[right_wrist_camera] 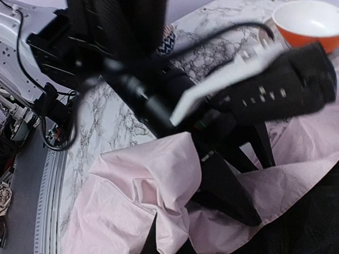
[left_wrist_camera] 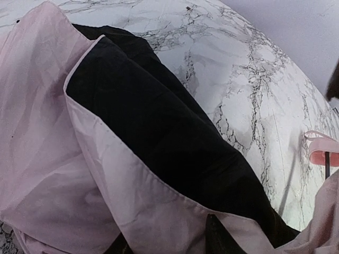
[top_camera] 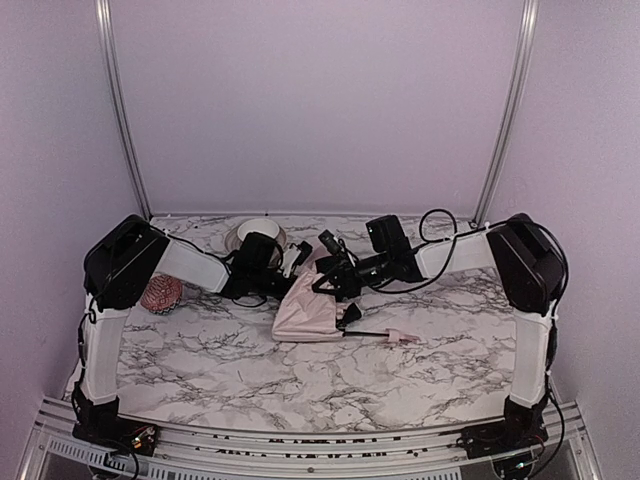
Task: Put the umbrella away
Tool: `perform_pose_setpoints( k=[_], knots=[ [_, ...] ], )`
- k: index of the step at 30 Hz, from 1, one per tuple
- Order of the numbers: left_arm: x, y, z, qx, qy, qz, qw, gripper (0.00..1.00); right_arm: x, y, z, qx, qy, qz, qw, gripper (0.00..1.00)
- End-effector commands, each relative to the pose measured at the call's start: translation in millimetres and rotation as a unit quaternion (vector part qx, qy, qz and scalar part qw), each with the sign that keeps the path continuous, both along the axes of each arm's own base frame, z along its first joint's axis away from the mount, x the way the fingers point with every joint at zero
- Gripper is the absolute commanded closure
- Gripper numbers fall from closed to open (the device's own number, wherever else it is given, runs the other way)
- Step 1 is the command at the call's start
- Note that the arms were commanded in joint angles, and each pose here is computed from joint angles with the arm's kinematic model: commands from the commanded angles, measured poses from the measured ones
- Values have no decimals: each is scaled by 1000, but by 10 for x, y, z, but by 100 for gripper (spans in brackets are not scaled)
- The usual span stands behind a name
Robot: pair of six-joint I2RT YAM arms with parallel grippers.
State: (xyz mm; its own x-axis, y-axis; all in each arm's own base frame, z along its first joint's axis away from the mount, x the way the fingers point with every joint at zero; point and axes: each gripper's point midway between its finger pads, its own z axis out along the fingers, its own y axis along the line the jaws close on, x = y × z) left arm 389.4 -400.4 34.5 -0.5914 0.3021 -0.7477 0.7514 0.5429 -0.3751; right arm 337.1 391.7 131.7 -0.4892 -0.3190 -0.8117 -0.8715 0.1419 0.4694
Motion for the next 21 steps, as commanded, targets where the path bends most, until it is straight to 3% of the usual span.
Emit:
perform_pose_setpoints(
  k=[1, 7, 10, 16, 21],
  knots=[
    [-167, 113, -220, 22, 47, 14, 999, 62, 192, -60, -541, -42, 29, -35, 998, 100],
    [-90, 166, -268, 23, 51, 39, 998, 61, -57, -211, -1177, -87, 86, -25, 992, 100],
    [30, 235, -215, 23, 39, 69, 997, 52, -180, -285, -1368, -106, 99, -21, 989, 100],
    [234, 279, 575, -19, -62, 89, 994, 37, -327, -364, -1578, -139, 107, -3, 984, 100],
    [-11, 266, 1394, -39, -175, 34, 983, 34, -329, -366, -1646, -148, 114, 5, 982, 100]
  ],
)
